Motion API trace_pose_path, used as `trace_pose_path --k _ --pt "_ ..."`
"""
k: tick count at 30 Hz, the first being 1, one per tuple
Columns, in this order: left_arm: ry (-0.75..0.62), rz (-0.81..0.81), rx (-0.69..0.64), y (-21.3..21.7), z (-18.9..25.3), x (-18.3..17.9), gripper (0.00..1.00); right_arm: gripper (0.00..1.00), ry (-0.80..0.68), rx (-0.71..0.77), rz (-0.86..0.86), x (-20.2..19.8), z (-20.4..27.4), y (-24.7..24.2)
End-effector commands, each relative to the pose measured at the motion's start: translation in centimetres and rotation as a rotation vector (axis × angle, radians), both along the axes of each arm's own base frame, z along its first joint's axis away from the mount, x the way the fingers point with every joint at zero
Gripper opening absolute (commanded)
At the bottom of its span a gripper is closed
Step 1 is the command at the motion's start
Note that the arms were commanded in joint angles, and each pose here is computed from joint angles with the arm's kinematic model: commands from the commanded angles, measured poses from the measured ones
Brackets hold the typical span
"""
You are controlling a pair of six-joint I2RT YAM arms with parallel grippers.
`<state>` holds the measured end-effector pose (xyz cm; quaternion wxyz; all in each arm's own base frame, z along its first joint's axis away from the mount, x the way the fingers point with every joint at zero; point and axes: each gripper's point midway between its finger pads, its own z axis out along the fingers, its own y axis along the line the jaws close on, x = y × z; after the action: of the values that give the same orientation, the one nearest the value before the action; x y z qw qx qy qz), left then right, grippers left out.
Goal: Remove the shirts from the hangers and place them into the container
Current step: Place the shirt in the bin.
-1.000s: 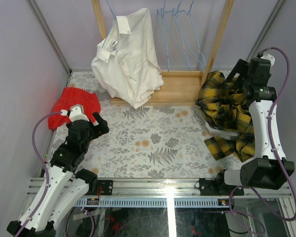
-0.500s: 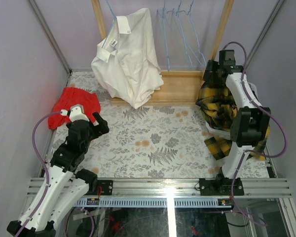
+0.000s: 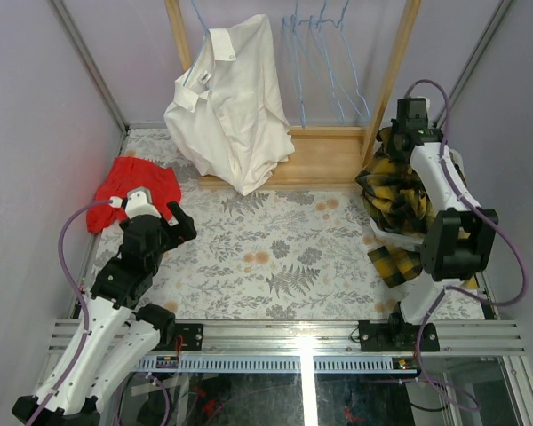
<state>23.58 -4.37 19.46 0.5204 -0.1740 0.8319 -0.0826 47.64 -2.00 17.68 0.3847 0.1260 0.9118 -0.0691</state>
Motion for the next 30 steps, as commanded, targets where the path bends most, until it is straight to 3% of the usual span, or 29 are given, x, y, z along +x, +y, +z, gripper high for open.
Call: trace_pose_path --k 1,7,14,19,21,25,30 --pt "-0.039 0.004 -0.009 0.0 0.7 0.5 1.00 0.00 -0.278 -0.076 -0.135 -1.6 10.6 -2.6" --pt "-0.051 0.007 -0.014 0.1 1.0 0.4 1.00 0.00 -0.334 -0.185 -0.288 -6.2 13.7 -5.9" --pt "-0.046 0.007 -0.011 0.0 0.8 0.5 1.00 0.00 -0.261 -0.138 -0.284 -9.3 11.1 -5.4" --pt "-0.037 0.007 -0.006 0.1 0.6 0.5 1.00 0.00 -0.065 -0.171 -0.287 -11.4 5.2 -5.9" --pt "-0.034 0.006 -0.005 0.1 0.6 0.4 1.00 0.00 0.035 -0.205 -0.362 -13.8 3.5 -7.1" --pt "-0.036 0.010 -0.004 0.1 0.6 0.4 1.00 0.00 0.018 -0.084 -0.343 -14.5 -1.0 -7.3" --pt "-0.035 -0.008 -0.002 -0.2 0.6 0.7 1.00 0.00 0.340 -0.070 -0.269 -15.6 -8.8 -7.0"
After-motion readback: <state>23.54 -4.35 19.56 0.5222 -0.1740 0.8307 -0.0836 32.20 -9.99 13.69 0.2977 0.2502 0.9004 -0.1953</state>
